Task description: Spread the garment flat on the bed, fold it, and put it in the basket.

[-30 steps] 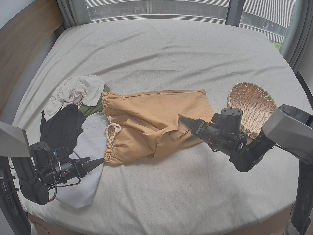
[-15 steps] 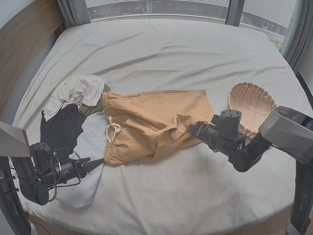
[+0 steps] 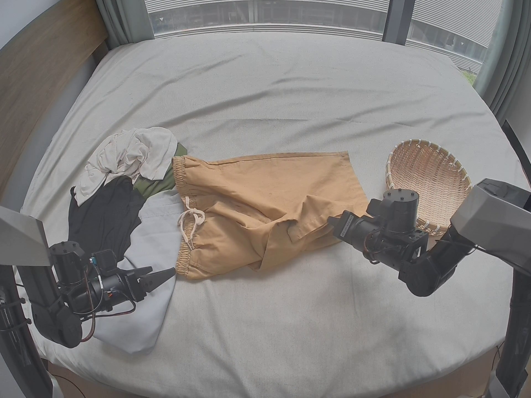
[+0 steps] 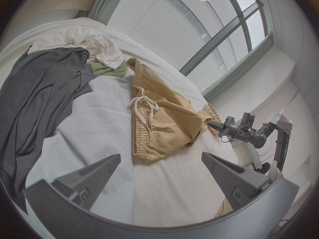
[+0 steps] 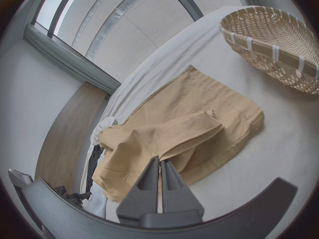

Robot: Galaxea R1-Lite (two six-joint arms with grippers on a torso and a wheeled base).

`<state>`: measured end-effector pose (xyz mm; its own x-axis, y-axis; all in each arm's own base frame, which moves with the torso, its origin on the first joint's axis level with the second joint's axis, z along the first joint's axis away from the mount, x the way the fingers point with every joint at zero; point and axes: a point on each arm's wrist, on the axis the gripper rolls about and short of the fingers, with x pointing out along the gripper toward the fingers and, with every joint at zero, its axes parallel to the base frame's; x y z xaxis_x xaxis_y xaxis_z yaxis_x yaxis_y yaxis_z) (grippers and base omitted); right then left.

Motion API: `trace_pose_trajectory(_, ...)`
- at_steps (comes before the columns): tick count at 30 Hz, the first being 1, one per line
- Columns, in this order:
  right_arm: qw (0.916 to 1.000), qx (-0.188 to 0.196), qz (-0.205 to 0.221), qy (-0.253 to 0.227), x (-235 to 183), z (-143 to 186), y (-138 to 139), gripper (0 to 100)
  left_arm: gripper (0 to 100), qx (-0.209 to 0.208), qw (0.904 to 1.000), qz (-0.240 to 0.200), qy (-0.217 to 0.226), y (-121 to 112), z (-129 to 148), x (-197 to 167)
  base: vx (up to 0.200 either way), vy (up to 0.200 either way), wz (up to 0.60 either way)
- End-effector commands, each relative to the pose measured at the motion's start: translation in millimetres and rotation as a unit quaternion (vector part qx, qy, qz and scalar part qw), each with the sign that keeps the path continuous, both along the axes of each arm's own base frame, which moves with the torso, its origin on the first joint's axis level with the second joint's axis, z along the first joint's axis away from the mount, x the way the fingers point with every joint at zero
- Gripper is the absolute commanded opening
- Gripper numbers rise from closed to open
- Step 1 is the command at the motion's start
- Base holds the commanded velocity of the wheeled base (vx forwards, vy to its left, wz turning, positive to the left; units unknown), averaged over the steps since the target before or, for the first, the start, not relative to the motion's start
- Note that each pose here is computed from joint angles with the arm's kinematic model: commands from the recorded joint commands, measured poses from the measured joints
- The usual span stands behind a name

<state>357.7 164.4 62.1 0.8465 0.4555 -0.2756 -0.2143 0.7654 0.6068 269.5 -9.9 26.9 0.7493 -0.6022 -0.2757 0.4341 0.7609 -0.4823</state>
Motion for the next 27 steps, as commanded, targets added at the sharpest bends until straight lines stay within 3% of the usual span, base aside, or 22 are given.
trace_pose_trajectory(1,1.0000,0.000,-0.007,0.003,-13,10,-13,0,100,0.000,1.0000,0.000,-0.001,0,1,0,0.000,0.000,0.00)
trace_pose_trajectory(9,0.9998,-0.003,-0.016,0.008,-17,0,-22,0,100,0.000,1.0000,0.000,0.003,0,0,-3,0.000,0.000,0.00)
trace_pose_trajectory(17,0.9983,-0.021,-0.010,0.054,-62,-2,-44,0,100,0.000,1.0000,-0.005,0.002,-3,-1,-1,0.000,0.000,0.00)
trace_pose_trajectory(27,0.9949,-0.055,-0.023,0.082,-80,-8,-74,0,100,0.000,1.0000,-0.004,0.006,-3,-1,-2,0.000,0.000,0.00)
